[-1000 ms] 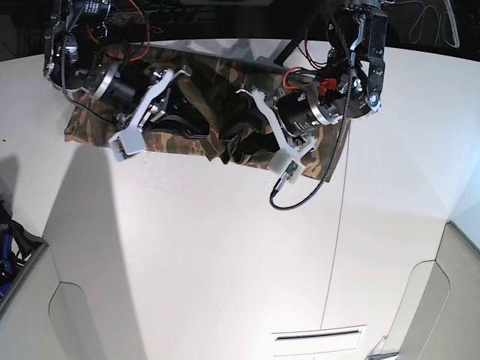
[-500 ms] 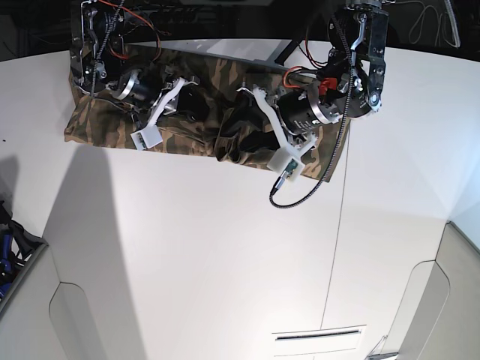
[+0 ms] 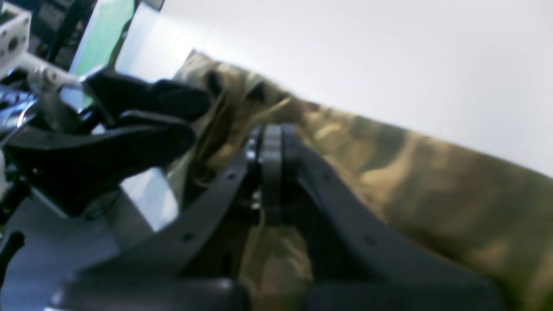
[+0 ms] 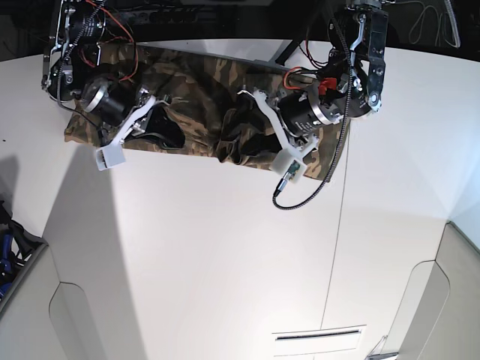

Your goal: Fold the T-shirt properly

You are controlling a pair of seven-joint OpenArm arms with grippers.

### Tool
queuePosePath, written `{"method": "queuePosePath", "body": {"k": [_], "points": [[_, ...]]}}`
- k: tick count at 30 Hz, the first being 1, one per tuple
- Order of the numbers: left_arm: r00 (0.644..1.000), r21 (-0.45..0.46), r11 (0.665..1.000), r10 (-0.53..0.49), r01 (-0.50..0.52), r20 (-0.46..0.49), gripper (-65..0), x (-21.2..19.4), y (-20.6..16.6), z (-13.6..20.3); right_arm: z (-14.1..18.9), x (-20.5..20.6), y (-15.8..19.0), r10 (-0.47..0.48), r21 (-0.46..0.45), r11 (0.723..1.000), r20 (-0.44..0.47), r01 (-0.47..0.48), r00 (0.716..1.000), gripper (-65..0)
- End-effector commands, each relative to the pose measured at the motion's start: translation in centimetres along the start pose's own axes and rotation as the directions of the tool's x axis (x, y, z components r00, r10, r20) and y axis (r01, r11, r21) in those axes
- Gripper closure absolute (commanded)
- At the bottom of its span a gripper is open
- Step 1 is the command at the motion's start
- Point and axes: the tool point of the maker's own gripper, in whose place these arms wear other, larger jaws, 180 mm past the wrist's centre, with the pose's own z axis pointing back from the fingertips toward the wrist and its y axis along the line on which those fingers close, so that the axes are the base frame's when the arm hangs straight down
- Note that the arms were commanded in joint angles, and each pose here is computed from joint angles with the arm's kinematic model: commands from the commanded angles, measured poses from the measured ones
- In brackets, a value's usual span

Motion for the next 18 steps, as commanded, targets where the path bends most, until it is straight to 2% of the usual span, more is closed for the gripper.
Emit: {"method": "queuePosePath", "body": {"k": [1, 4, 8, 12, 18], "points": [[0.999, -0.013, 1.000, 0.006, -0.006, 0.045, -34.6, 1.0, -0.2, -0.1, 0.2, 0.7, -0.2, 0.019, -0.008, 1.000, 0.022, -0.019, 1.000, 0.0], [0.997, -0.010, 0.999, 0.046, -0.046, 0.057, -34.6, 0.3, 0.4, -0.7, -0.1, -0.9, -1.7, 0.010, -0.056, 0.998, -0.031, -0.012, 0.999, 0.0], [0.992, -0.010, 0.995, 0.099, -0.098, 0.076, -34.6, -0.5, 0.9, -1.4, -0.4, -3.1, -3.5, -0.053, -0.080, 0.996, -0.068, 0.048, 0.996, 0.0], [0.983, -0.036, 0.986, 0.163, -0.160, 0.084, -34.6, -1.0, -0.2, -2.8, -0.3, -5.0, -5.5, -0.110, -0.112, 0.989, -0.083, 0.100, 0.991, 0.0], [0.974, -0.049, 0.977, 0.213, -0.210, 0.074, -34.6, -1.8, -1.3, -4.3, -0.3, -5.5, -5.8, -0.130, -0.115, 0.986, -0.086, 0.120, 0.988, 0.0]]}}
